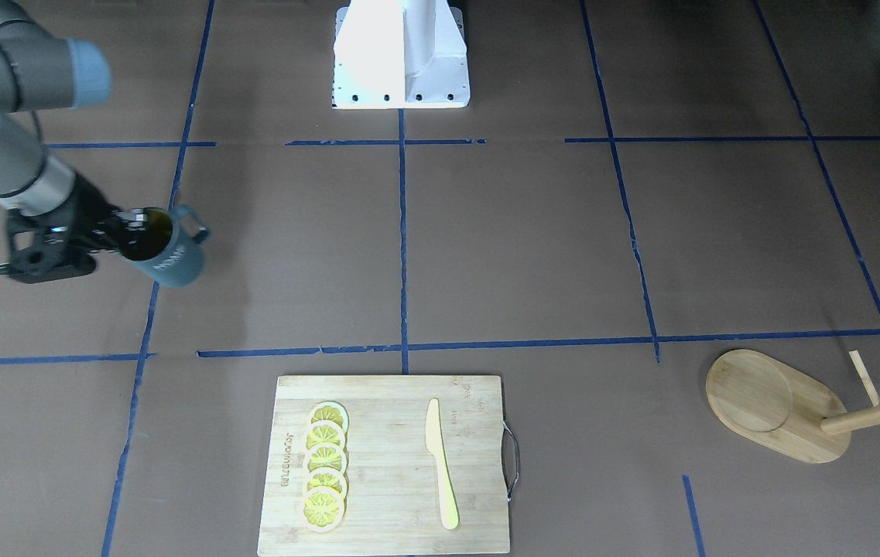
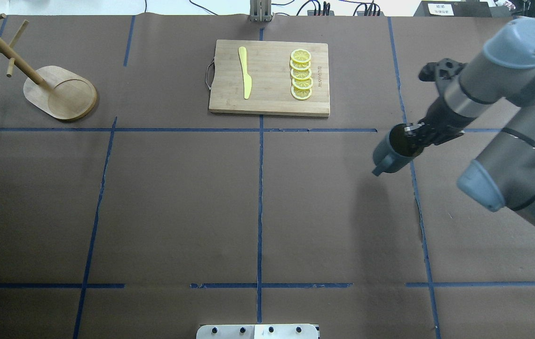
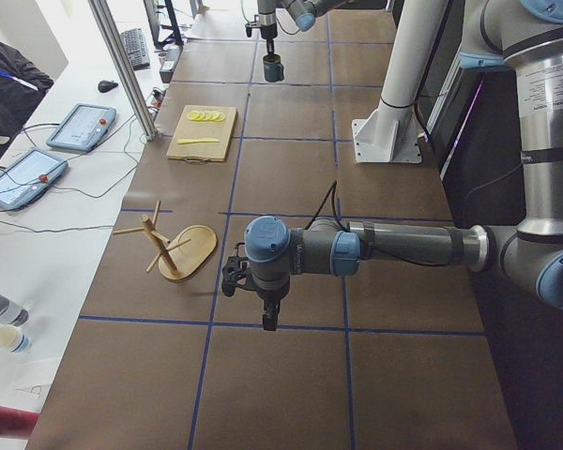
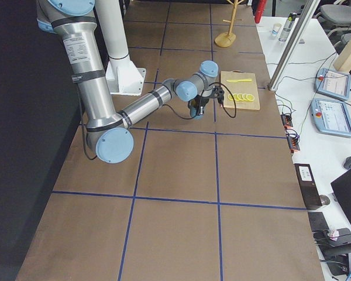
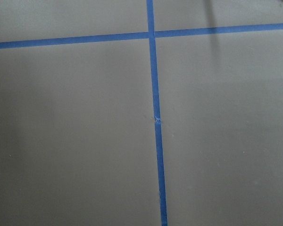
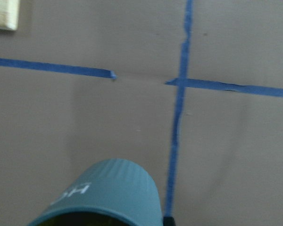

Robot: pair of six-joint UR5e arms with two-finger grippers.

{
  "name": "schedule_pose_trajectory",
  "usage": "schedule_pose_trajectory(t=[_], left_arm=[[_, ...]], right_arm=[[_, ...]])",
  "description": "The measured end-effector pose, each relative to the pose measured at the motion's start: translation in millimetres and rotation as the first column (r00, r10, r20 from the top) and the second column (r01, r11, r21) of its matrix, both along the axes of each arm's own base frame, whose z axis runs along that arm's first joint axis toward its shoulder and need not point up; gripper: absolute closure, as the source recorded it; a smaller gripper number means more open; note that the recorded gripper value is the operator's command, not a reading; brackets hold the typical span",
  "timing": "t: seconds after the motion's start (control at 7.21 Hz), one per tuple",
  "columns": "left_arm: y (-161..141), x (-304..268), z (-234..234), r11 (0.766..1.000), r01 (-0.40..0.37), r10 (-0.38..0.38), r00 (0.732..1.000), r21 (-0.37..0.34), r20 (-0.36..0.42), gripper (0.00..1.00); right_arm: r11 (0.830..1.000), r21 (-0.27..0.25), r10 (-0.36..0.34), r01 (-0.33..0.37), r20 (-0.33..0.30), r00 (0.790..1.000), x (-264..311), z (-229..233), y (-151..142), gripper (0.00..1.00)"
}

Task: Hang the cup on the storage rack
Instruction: 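Carry the teal mug with the right gripper toward the table centre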

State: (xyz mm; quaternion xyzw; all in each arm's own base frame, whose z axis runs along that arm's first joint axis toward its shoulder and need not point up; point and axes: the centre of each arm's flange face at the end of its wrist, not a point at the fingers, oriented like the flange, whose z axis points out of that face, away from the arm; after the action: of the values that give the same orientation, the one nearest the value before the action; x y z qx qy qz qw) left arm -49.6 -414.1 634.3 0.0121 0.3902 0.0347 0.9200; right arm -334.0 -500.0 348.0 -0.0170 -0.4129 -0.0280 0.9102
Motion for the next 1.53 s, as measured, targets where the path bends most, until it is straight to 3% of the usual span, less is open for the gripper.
schedule_pose_trajectory(t=[0.28,0.55,0.83,1.11,1.25,1.39,1.53], left_arm=[[-0.1,0.6,-0.6,1.000,-0.001,0.001,1.000,0.001,0.000,0.00],[-0.1,1.3,-0.4,1.000,-0.003,0.003,1.000,0.000,-0.001,0.00],[0.0,2.1,1.2,1.000,-0.005,0.005,1.000,-0.003,-0.001,0.00],[0.1,2.8,3.3,1.000,-0.007,0.007,1.000,-0.007,-0.001,0.00],[0.1,3.0,3.5,1.000,-0.008,0.008,1.000,-0.007,-0.001,0.00],[0.2,3.0,3.7,1.000,-0.008,0.008,1.000,-0.008,-0.001,0.00],[0.1,3.0,3.6,1.000,-0.008,0.008,1.000,-0.007,-0.001,0.00]], right_arm=[[0.997,-0.050,0.057,-0.058,-0.020,0.998,-79.3,-84.1,14.6,1.00],[0.990,-0.071,0.114,-0.118,-0.053,0.992,-154.8,-136.6,28.5,1.00],[0.982,-0.103,0.148,-0.157,-0.090,0.985,-219.5,-165.9,45.8,1.00],[0.980,-0.111,0.152,-0.165,-0.112,0.982,-246.3,-168.6,61.6,0.98],[0.980,-0.111,0.151,-0.164,-0.119,0.981,-250.7,-166.3,64.6,0.54],[0.981,-0.110,0.147,-0.161,-0.121,0.982,-253.5,-164.6,67.2,0.01],[0.982,-0.106,0.140,-0.153,-0.120,0.983,-257.1,-163.6,71.9,0.00]])
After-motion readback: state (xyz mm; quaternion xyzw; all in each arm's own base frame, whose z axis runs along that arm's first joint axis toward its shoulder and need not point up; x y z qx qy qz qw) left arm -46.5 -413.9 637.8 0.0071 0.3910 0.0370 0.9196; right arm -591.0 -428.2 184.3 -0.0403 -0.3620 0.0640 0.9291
